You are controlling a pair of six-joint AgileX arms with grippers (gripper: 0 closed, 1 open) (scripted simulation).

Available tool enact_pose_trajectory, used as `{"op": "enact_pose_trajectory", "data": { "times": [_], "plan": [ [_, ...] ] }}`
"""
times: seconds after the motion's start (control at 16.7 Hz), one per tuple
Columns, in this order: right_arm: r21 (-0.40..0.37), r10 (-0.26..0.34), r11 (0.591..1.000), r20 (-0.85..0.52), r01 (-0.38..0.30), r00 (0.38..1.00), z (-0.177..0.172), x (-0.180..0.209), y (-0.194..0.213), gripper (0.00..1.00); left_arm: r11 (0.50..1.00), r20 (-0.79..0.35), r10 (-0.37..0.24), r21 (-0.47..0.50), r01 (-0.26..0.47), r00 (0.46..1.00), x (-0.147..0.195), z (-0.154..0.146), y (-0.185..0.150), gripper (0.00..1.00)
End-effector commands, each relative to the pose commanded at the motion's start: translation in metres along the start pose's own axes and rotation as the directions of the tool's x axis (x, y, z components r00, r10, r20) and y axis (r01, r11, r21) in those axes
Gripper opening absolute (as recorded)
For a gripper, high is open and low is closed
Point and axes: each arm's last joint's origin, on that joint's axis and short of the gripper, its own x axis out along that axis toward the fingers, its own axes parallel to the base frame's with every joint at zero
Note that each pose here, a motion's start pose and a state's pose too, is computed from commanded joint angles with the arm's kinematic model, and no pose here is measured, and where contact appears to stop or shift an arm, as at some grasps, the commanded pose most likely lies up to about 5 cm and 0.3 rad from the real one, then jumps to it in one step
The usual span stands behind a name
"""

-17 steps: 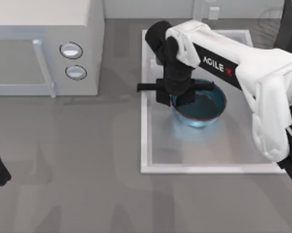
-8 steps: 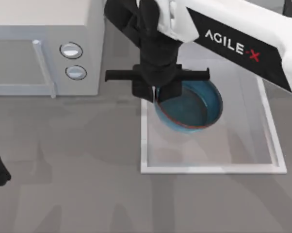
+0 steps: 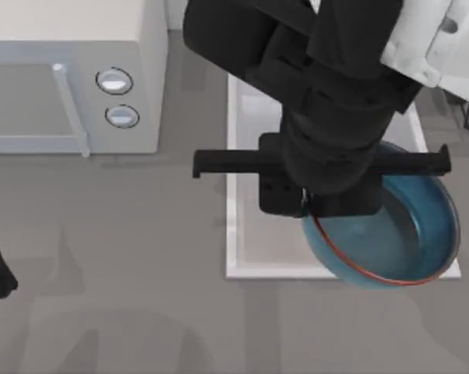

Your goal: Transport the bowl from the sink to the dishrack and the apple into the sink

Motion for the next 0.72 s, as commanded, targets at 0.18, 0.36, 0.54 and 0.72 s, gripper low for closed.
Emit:
{"op": "enact_pose_trajectory", "data": {
  "times": [0.18, 0.36, 0.54, 0.72],
  "plan": [
    [-0.001, -0.007, 1.000, -0.002, 0.007, 1.000, -0.015, -0.010, -0.008, 0.00, 1.000, 0.000, 0.000, 0.000, 0.000, 1.000, 0.000, 0.000, 0.000, 1.00],
    [-0.001, -0.007, 1.000, -0.002, 0.007, 1.000, -0.015, -0.010, -0.008, 0.00, 1.000, 0.000, 0.000, 0.000, 0.000, 1.000, 0.000, 0.000, 0.000, 1.00],
    [0.008, 0.005, 1.000, 0.002, -0.005, 1.000, -0.010, -0.010, -0.010, 0.00, 1.000, 0.000, 0.000, 0.000, 0.000, 1.000, 0.000, 0.000, 0.000, 1.00],
    [0.049, 0.081, 0.995, 0.042, -0.083, 0.996, 0.015, -0.010, -0.026, 0.00, 1.000, 0.000, 0.000, 0.000, 0.000, 1.000, 0.000, 0.000, 0.000, 1.00]
  ]
}}
